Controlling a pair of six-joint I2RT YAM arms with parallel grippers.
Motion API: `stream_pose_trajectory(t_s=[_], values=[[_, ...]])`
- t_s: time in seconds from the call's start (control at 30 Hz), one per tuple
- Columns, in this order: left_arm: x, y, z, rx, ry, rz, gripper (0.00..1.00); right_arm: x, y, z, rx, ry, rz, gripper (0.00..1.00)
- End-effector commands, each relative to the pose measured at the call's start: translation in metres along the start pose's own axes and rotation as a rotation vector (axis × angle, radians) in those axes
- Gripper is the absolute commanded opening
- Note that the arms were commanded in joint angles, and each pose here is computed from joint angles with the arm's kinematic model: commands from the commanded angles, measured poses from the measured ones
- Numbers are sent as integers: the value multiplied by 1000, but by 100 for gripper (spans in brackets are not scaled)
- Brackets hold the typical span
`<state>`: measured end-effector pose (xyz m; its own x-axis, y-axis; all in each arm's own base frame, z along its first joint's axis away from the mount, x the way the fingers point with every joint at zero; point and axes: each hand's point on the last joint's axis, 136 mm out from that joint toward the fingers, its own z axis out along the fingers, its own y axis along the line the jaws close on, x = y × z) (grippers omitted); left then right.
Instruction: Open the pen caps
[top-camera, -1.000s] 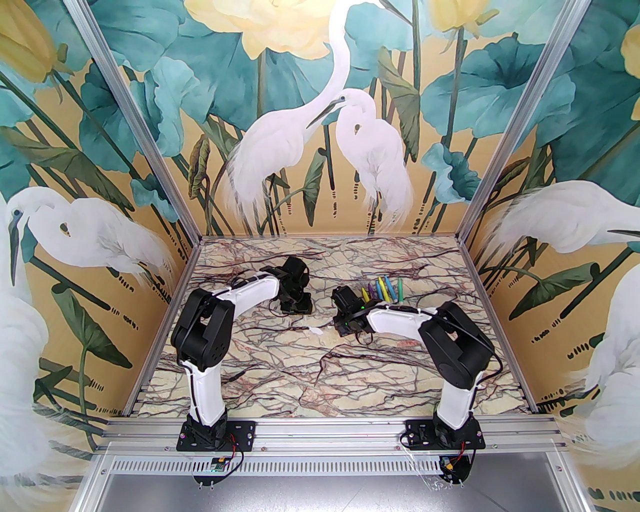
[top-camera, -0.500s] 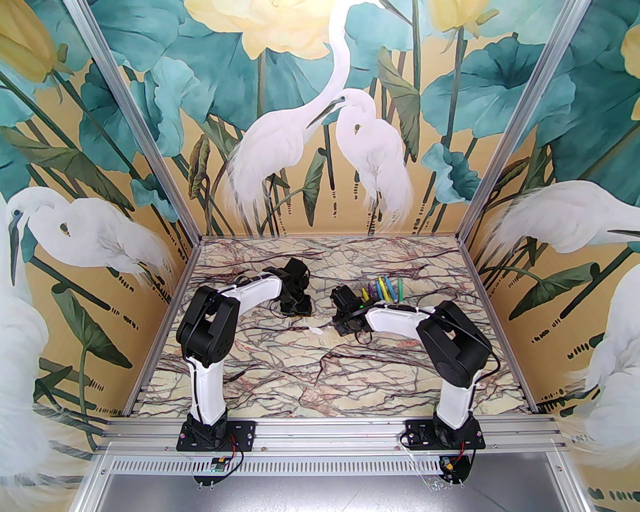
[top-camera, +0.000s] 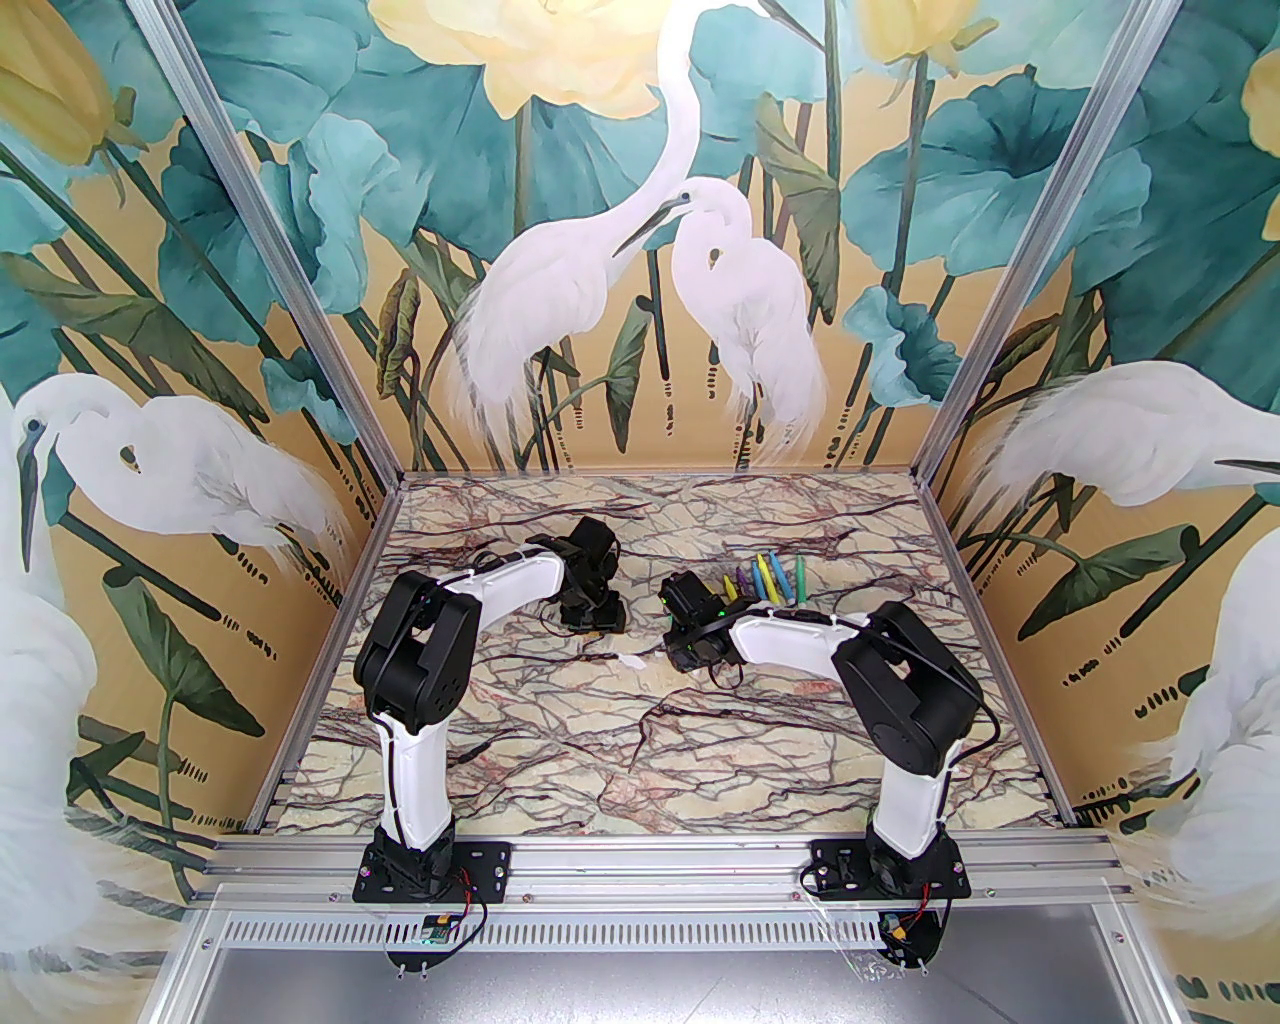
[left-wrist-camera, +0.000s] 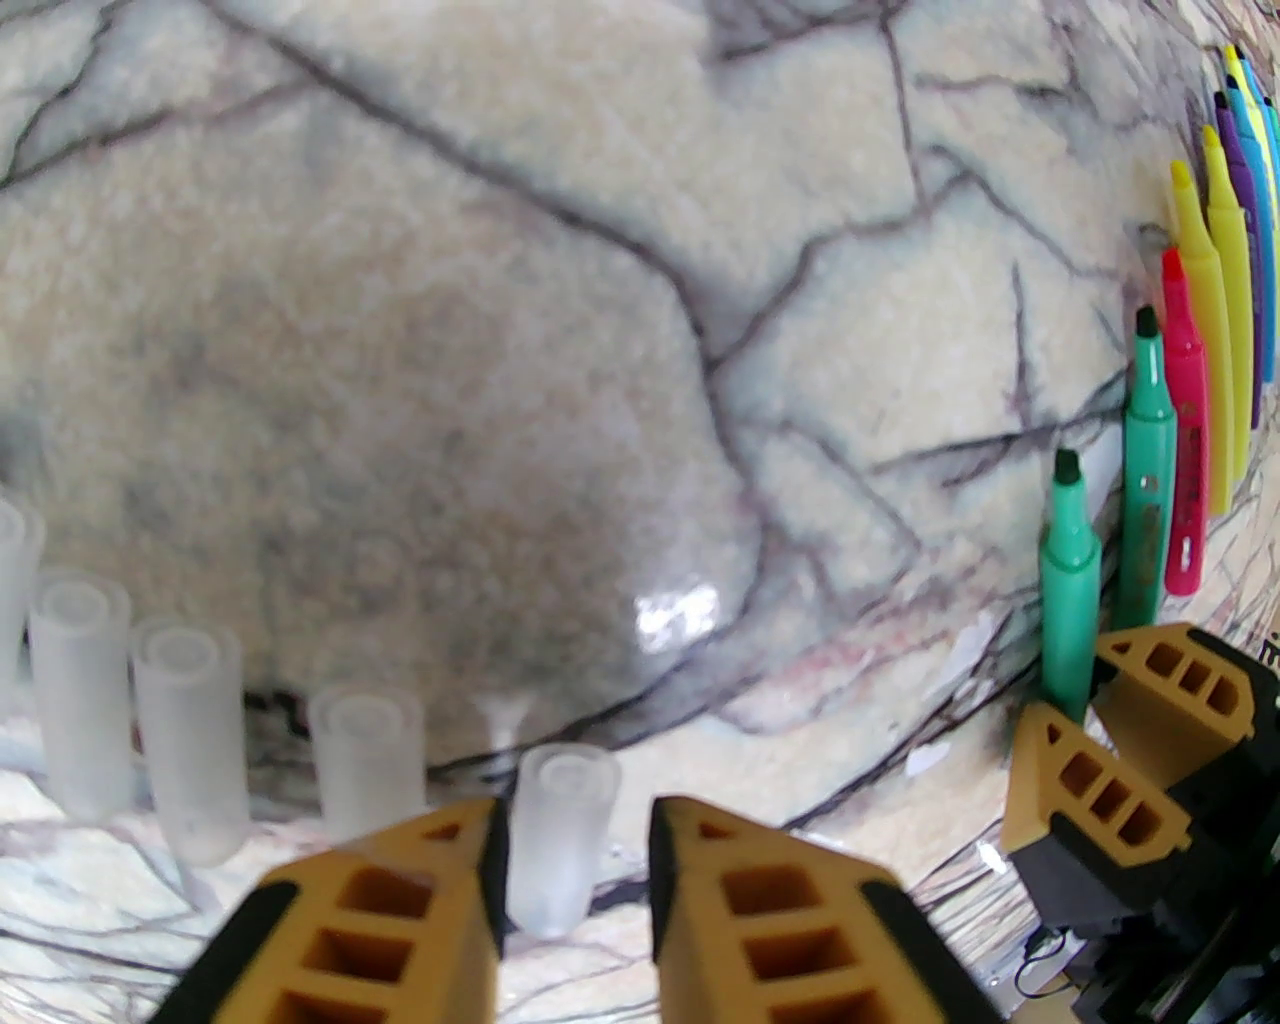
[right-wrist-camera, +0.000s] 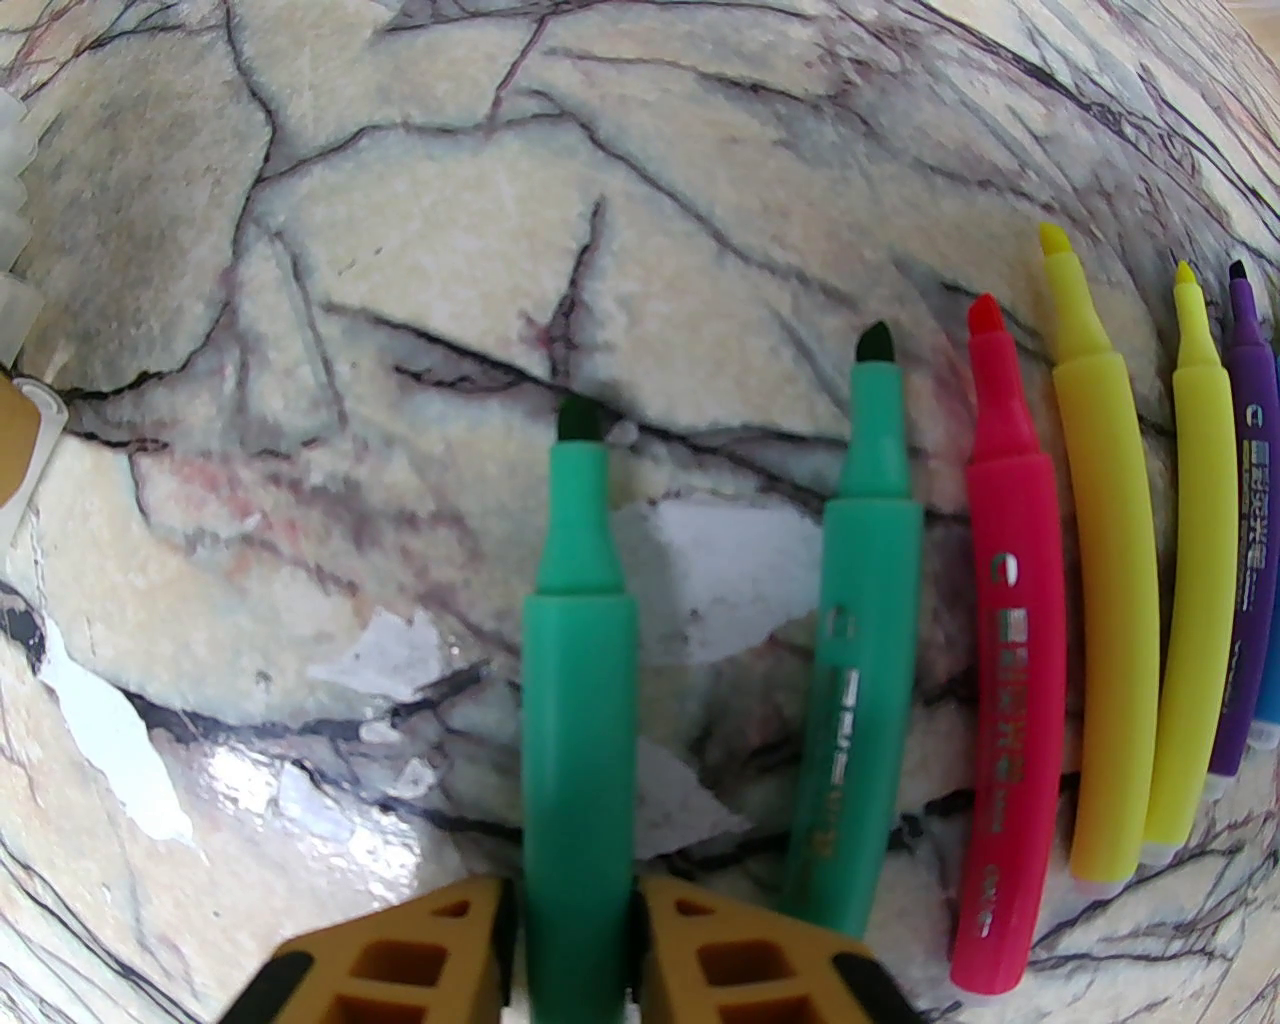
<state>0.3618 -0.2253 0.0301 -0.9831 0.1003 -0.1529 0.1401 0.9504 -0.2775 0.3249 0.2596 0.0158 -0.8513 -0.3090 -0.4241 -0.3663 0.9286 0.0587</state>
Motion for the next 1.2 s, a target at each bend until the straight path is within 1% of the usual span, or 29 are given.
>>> stream_pose_trajectory(t_s=[0.0,0.07,0.17,0.2,0.3,0.37,0.43,0.5,0.57,0.63,0.67,0.7,0.73,0.77,0.83,0.9,1.0,1.1,1.17], values=[[-16,-13,-31,29,-128,54,34,-14,-4,-21,6,-67,-10,31],[-23,-17,-46,41,-196,69,43,-21,-3,-33,-1,-110,-9,34],[-31,-22,-71,54,-303,101,62,-34,-6,-53,10,-172,-15,37],[-33,-22,-79,63,-336,109,66,-39,-7,-62,9,-194,-19,38],[-38,-22,-100,80,-422,134,72,-53,-11,-83,0,-266,-28,41],[-40,-13,-111,70,-471,138,75,-62,-21,-98,7,-318,-25,44],[-42,2,-123,52,-526,124,79,-71,-38,-113,42,-372,-18,51],[-42,23,-134,44,-580,98,80,-77,-63,-128,80,-433,7,59],[-39,45,-145,18,-639,72,86,-82,-87,-144,91,-500,40,65],[-37,69,-157,-38,-707,48,91,-85,-110,-163,98,-581,91,73],[-35,81,-163,-75,-741,42,93,-85,-122,-174,106,-623,116,79],[-33,92,-168,-119,-771,39,97,-84,-133,-182,121,-660,133,87],[-31,100,-172,-153,-800,38,99,-82,-143,-189,141,-688,146,93],[-30,109,-174,-191,-827,38,100,-79,-155,-196,172,-716,159,99],[-27,123,-180,-242,-883,30,100,-74,-176,-203,235,-751,182,99],[-25,138,-185,-294,-945,10,100,-64,-201,-201,324,-763,209,99],[-24,158,-189,-361,-1021,-5,99,-46,-240,-190,423,-788,287,99],[-24,171,-190,-416,-1119,2,100,-27,-272,-177,471,-819,389,99],[-23,178,-184,-426,-1161,3,100,-19,-283,-167,487,-828,404,99]])
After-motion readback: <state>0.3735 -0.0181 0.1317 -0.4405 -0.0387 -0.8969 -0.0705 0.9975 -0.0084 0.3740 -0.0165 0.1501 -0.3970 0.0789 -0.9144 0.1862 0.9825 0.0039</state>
